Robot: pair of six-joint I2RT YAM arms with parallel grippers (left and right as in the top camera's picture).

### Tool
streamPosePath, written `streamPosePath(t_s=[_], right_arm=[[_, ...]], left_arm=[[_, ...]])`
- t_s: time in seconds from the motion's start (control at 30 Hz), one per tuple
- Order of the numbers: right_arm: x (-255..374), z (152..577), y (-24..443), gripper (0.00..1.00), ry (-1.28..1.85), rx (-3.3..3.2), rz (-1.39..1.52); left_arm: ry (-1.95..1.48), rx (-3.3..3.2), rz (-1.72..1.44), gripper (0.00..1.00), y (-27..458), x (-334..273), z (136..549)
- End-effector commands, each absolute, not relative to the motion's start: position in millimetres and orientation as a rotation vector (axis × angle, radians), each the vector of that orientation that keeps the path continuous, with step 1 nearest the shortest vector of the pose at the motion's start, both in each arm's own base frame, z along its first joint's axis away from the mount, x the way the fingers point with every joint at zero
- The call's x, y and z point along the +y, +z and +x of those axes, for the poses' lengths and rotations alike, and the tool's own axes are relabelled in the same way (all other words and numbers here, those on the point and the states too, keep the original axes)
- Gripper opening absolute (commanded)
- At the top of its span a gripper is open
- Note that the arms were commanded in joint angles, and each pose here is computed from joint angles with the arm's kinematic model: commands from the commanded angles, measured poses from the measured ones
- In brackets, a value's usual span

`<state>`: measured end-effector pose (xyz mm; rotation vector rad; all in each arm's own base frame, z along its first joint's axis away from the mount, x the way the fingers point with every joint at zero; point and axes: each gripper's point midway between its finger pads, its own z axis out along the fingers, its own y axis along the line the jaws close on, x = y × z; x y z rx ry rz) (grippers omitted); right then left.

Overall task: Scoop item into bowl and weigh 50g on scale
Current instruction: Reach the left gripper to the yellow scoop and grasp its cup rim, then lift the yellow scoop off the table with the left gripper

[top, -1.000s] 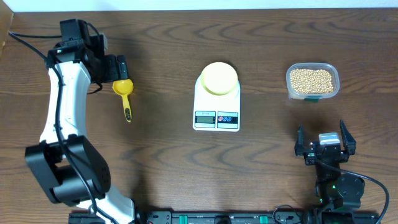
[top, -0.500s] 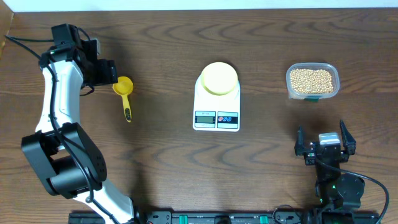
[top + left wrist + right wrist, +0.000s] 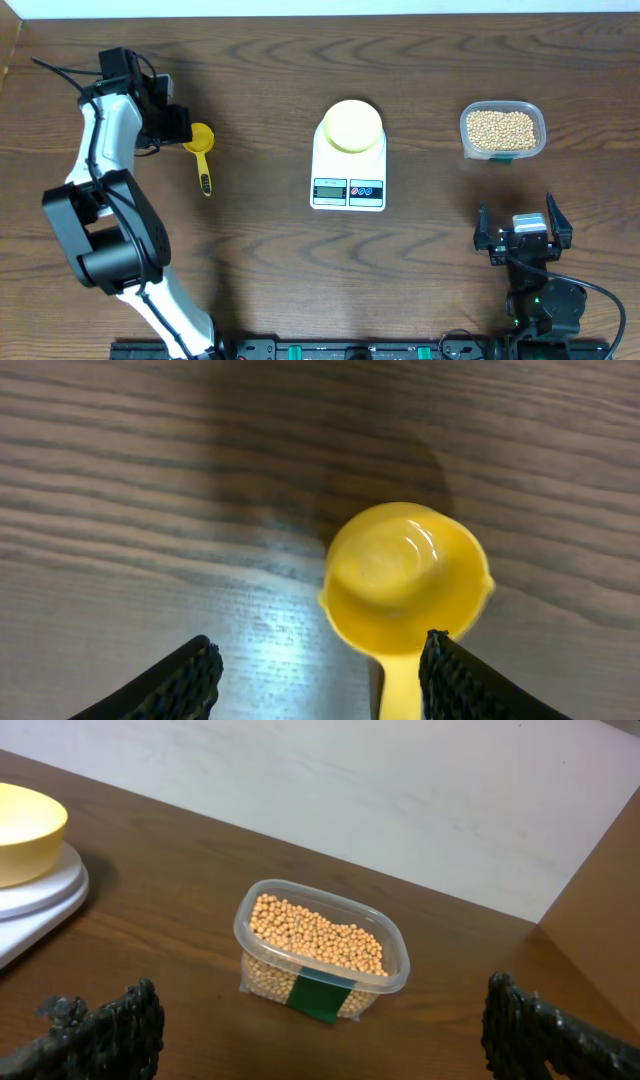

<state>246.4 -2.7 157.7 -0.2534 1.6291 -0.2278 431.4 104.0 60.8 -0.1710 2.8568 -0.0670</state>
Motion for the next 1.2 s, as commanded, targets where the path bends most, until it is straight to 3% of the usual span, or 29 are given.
streamPosePath(t_s=[0.0, 0.27, 0.4, 0.47, 1.17], right_arm=[[-3, 246, 157, 0.99, -0.223, 1.629, -0.247], [-3, 246, 157, 0.99, -0.222, 1.629, -0.247], [-3, 246, 157, 0.99, -0.222, 1.629, -0.247], [-3, 246, 157, 0.99, -0.222, 1.629, -0.247], [-3, 246, 157, 0.99, -0.223, 1.629, -0.247]], left_arm=[[-0.090, 2.857, -0.158, 0.63, 45, 103, 442], [-0.092, 2.828, -0.203, 0.56, 25, 104, 458], [-0.092, 2.826, -0.208, 0.38, 21, 105, 459], [-0.092, 2.826, -0.208, 0.34, 19, 105, 460], [-0.128, 2.890, -0.333, 0.33, -5, 94, 440]])
